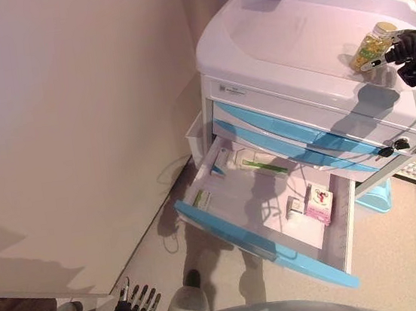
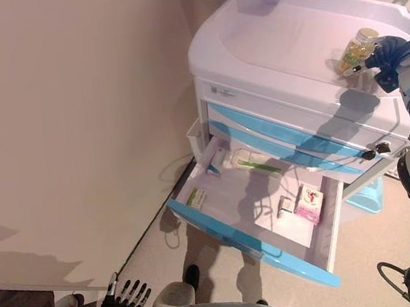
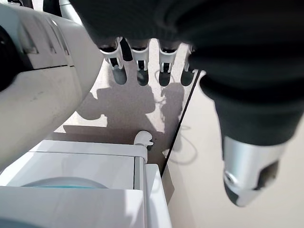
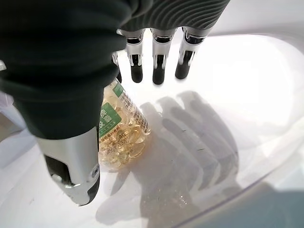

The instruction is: Open the drawer and pick up the medicine

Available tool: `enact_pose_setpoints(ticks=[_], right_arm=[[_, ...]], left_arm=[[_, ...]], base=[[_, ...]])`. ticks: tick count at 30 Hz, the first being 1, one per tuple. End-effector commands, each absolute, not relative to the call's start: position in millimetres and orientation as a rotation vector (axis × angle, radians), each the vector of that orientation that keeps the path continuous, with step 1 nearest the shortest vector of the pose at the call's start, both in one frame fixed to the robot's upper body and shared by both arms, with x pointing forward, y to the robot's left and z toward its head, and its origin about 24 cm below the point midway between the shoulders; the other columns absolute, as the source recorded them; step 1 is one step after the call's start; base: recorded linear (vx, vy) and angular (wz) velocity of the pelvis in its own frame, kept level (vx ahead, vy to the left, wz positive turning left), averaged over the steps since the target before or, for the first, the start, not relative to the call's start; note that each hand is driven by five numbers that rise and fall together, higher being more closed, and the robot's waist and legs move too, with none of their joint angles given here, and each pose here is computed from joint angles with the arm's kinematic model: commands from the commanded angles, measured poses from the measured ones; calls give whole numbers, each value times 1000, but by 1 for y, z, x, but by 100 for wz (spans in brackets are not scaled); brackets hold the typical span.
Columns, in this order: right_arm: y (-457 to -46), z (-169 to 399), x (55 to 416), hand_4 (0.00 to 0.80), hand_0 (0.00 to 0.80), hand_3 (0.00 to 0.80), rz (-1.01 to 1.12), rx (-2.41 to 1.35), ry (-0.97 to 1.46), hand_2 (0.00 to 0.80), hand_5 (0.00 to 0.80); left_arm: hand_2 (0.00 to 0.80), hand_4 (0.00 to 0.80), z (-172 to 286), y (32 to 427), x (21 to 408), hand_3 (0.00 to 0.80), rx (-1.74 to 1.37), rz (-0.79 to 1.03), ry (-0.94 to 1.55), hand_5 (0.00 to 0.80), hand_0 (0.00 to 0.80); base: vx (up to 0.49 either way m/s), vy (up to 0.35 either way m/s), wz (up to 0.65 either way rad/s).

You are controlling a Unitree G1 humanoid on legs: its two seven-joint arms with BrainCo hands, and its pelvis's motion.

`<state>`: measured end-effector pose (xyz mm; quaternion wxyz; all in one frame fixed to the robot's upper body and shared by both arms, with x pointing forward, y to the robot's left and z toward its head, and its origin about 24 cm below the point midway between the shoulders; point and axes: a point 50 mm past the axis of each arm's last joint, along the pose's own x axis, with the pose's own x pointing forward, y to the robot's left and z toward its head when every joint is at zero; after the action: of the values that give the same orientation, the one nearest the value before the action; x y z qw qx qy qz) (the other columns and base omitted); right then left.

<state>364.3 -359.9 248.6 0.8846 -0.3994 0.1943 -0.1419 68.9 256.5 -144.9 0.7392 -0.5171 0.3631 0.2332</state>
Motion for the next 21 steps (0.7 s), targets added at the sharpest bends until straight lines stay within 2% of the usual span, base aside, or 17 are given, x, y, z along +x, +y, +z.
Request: enact_pose_setpoints(ticks=[1, 14, 21], right_arm=[[-350, 312, 364, 0, 0, 0, -364, -955, 258, 0, 0], [-345, 349, 354, 0, 0, 0, -475, -936, 105, 0, 0], [-330, 391, 340, 0, 0, 0, -569, -920, -115, 0, 0]], left_arm=[[0, 0, -140, 268, 69, 0, -1078, 462, 813, 0, 0], [0, 0, -139, 265, 73, 0, -1082, 445, 790, 0, 0], [0, 0, -136, 265, 78, 0, -1058, 395, 767, 0, 0]], base=[[0, 0, 0], [-30, -5, -6], [-42, -17, -15]])
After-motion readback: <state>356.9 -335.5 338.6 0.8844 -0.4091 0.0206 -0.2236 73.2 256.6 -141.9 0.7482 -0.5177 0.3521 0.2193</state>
